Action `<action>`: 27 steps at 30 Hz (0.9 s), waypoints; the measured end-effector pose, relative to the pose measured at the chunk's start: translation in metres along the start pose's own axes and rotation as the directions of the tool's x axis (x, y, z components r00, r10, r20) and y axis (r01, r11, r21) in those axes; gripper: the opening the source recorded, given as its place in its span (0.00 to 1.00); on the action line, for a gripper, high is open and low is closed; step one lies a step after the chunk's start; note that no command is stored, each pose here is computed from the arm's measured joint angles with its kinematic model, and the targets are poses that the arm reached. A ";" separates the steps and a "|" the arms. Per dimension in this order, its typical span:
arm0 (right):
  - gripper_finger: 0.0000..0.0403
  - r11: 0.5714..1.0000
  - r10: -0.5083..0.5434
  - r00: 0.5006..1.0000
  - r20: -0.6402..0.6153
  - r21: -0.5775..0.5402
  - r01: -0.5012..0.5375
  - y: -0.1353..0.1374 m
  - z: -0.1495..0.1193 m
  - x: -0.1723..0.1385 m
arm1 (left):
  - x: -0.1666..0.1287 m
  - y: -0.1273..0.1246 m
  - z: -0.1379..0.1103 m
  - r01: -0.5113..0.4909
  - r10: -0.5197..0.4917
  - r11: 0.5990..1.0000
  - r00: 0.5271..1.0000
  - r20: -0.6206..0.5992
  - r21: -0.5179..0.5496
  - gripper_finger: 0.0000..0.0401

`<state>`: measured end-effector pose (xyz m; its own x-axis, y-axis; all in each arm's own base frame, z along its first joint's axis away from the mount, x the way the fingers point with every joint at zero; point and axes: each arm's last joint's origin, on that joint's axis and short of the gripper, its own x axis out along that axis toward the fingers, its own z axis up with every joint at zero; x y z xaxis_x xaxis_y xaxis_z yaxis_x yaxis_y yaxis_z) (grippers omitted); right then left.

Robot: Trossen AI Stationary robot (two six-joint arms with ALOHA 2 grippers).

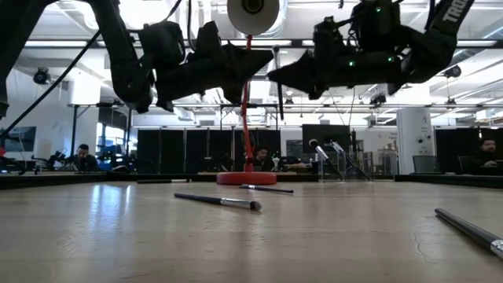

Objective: Sort items
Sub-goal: Put the black foundation brush into the transparent organizer

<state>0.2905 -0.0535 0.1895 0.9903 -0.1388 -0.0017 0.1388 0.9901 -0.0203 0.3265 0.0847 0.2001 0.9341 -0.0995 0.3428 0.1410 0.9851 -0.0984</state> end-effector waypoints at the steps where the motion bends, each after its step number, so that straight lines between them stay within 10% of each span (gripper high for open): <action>1: 0.06 1.000 -0.007 1.000 0.003 -0.001 0.007 -0.001 0.002 -0.003 | -0.001 0.001 0.000 -0.003 0.003 1.000 1.000 -0.004 -0.001 0.08; 9: 0.05 0.966 -0.258 0.960 -0.111 -0.055 0.253 -0.033 0.017 -0.034 | -0.018 0.005 0.007 -0.065 0.067 0.996 0.998 -0.022 0.057 0.16; 19: 0.05 0.803 -0.594 0.778 -0.205 -0.097 0.588 -0.127 0.021 -0.060 | -0.041 -0.003 0.020 -0.082 0.084 0.991 0.996 -0.016 0.107 0.16; 27: 0.05 0.762 -0.628 0.719 -0.297 -0.051 0.645 -0.179 -0.002 -0.059 | -0.042 -0.003 0.020 -0.082 0.085 0.990 0.996 -0.019 0.119 0.16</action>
<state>0.2071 -0.2226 0.1910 0.6234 -0.7279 -0.2855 0.7446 0.6641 -0.0674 0.2804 0.0885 0.2046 0.9489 -0.0184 0.3149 0.0242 0.9996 -0.0145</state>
